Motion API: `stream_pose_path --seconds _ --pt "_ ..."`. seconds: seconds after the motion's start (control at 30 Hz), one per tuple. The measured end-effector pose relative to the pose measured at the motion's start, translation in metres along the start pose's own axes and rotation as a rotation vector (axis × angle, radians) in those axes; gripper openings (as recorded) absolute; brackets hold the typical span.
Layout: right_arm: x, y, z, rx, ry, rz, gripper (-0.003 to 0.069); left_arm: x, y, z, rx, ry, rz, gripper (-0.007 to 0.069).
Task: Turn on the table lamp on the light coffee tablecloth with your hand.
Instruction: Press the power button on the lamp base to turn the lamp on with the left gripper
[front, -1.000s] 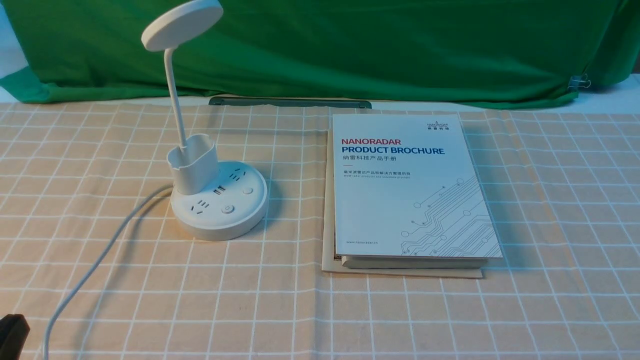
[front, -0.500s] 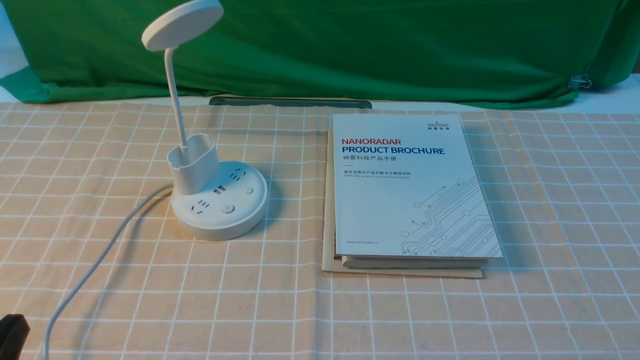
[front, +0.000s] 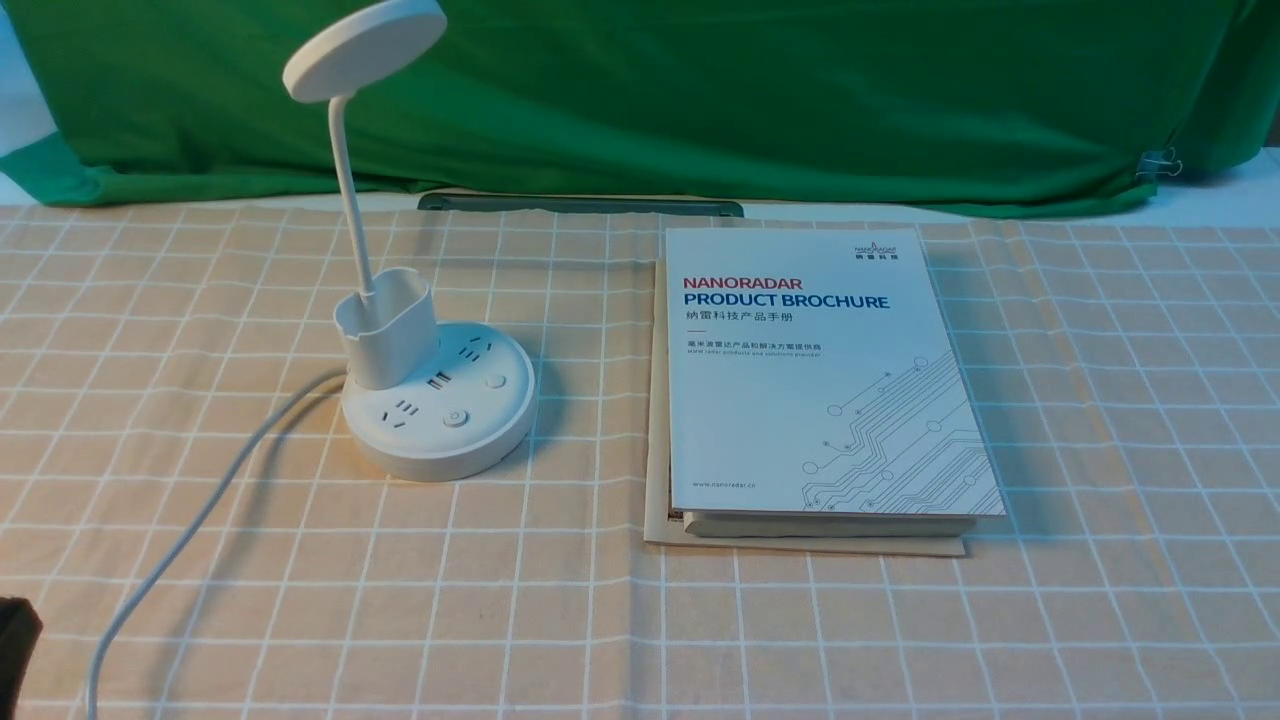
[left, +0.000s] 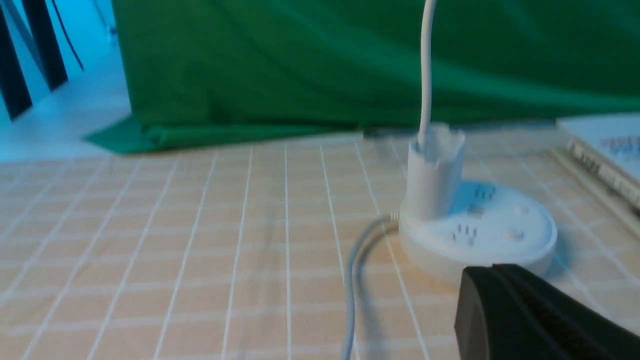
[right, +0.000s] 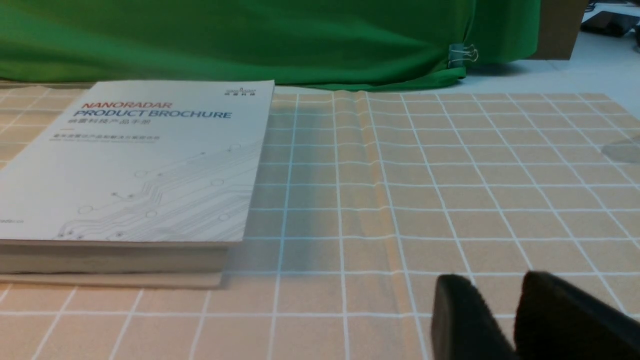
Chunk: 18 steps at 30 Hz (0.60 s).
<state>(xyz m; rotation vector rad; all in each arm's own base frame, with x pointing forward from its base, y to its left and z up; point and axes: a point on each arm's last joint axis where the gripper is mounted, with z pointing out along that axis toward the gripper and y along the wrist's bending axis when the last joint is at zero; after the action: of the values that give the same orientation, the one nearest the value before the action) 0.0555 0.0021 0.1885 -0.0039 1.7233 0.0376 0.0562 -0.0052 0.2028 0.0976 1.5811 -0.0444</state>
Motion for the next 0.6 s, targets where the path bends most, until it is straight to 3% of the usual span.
stream_pose_path --seconds 0.2,0.4,0.43,0.5,0.6 --pt "0.0 0.0 0.0 0.0 0.0 0.0 0.0237 -0.036 0.002 -0.008 -0.027 -0.411 0.002 0.0001" --pt "0.0 0.0 0.0 0.0 0.0 0.0 0.0238 -0.059 0.004 -0.022 -0.046 -0.704 0.002 0.0001" --pt "0.0 0.0 0.0 0.0 0.0 0.0 0.0238 -0.067 0.004 -0.03 -0.047 -0.829 -0.015 0.0001" --pt "0.0 0.0 0.0 0.0 0.0 0.0 0.0238 -0.071 0.005 -0.035 -0.037 -0.906 -0.043 0.0001" --pt "0.0 0.0 0.0 0.0 0.0 0.0 0.0238 -0.099 0.003 -0.047 0.055 -0.987 -0.167 0.0001"
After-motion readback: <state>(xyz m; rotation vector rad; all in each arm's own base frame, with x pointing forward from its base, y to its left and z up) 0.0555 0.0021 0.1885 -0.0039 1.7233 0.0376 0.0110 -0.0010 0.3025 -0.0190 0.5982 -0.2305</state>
